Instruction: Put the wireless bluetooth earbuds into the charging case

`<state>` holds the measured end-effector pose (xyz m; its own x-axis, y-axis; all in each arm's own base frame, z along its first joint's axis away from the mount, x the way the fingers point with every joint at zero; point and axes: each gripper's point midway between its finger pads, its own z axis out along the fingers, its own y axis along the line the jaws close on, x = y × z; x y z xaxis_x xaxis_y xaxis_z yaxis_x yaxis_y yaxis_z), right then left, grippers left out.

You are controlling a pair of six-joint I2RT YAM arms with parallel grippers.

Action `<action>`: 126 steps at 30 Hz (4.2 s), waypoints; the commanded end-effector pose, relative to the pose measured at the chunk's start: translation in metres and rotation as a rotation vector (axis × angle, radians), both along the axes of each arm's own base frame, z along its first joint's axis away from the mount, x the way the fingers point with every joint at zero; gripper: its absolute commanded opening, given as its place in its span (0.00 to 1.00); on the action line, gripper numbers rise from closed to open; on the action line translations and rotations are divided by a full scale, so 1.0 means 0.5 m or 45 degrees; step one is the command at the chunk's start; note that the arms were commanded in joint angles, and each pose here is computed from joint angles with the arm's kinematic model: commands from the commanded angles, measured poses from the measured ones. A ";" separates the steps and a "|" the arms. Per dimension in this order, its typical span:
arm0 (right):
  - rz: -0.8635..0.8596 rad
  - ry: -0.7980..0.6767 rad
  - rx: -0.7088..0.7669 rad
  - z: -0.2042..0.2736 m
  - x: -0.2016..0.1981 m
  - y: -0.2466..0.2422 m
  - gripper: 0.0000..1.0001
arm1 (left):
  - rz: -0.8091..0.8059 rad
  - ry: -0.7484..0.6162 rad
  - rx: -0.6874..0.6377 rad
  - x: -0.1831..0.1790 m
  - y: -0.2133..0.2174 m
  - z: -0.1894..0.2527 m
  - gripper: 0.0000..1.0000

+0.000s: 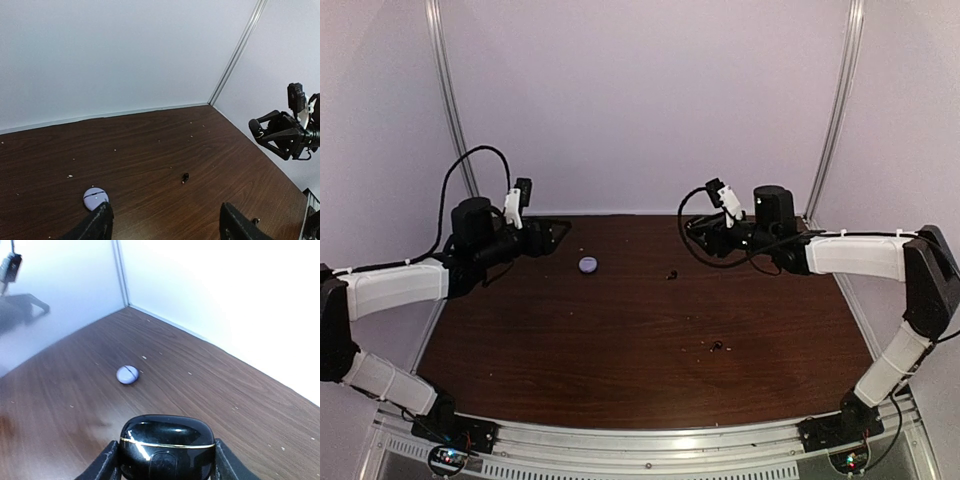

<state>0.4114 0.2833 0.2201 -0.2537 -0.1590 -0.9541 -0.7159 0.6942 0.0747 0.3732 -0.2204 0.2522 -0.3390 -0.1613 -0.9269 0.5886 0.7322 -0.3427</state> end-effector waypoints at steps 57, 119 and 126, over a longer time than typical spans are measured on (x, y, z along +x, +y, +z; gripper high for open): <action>0.089 -0.663 -0.286 0.159 -0.298 0.162 0.50 | -0.918 0.018 -0.149 -0.232 -0.350 0.130 0.52; 0.599 -0.146 0.007 0.112 -0.360 0.148 0.81 | -1.049 -0.486 0.279 -0.293 -0.293 0.092 0.01; 0.929 0.034 0.180 0.137 -0.424 0.184 0.72 | -1.151 -0.547 0.280 -0.332 -0.296 0.097 0.00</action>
